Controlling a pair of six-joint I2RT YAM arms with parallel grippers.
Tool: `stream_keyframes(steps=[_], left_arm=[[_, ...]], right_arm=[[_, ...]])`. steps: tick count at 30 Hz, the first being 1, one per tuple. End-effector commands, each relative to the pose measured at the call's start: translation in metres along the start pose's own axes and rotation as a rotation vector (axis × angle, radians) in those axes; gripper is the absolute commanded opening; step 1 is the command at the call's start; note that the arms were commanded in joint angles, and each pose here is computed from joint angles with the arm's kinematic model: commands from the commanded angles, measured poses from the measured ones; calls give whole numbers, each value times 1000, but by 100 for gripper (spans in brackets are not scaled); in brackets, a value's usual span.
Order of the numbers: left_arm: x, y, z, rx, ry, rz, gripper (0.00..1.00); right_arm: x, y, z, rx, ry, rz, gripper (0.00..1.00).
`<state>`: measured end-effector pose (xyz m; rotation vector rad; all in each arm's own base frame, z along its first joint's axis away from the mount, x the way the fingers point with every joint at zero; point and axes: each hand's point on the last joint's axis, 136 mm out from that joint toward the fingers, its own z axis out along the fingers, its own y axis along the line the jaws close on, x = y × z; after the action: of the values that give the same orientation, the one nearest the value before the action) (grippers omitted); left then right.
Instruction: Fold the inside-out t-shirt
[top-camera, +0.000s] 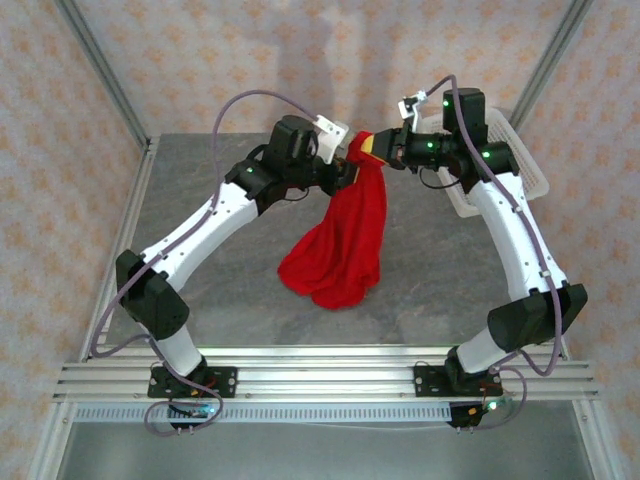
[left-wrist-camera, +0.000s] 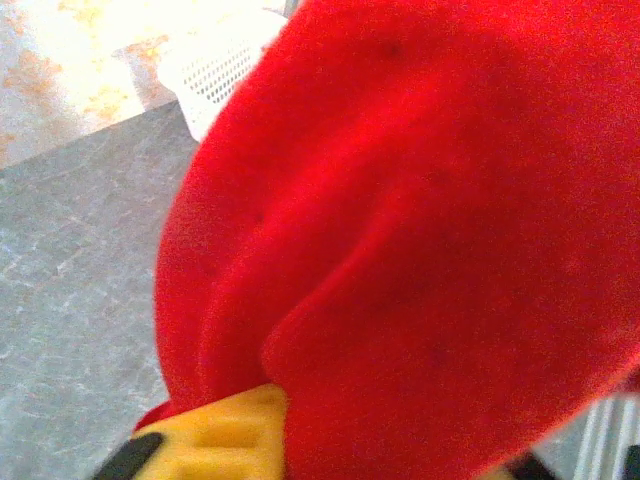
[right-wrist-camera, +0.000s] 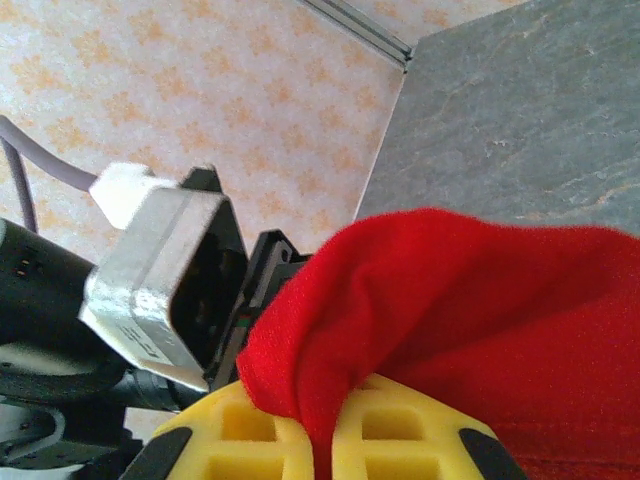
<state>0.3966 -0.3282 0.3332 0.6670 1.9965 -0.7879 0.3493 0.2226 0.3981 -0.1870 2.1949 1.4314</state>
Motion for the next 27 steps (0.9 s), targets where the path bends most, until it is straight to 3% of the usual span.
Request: stream_keyframes(steps=[1, 4, 7, 9, 22, 27], left_arm=[[-30, -3, -20, -17, -65, 46, 8], [-22, -6, -26, -16, -31, 81, 10], [-18, -10, -41, -9, -17, 115, 40], [-17, -12, -48, -1, -23, 117, 45], [-31, -18, -28, 85, -44, 64, 47], [-22, -25, -11, 174, -4, 29, 53]], right_arm=[[6, 23, -13, -34, -1, -78, 0], [8, 15, -12, -2, -6, -80, 0], [8, 11, -11, 10, -3, -74, 0], [8, 12, -10, 3, 1, -73, 0], [9, 22, -11, -43, 13, -76, 0], [8, 23, -11, -49, 4, -72, 0]])
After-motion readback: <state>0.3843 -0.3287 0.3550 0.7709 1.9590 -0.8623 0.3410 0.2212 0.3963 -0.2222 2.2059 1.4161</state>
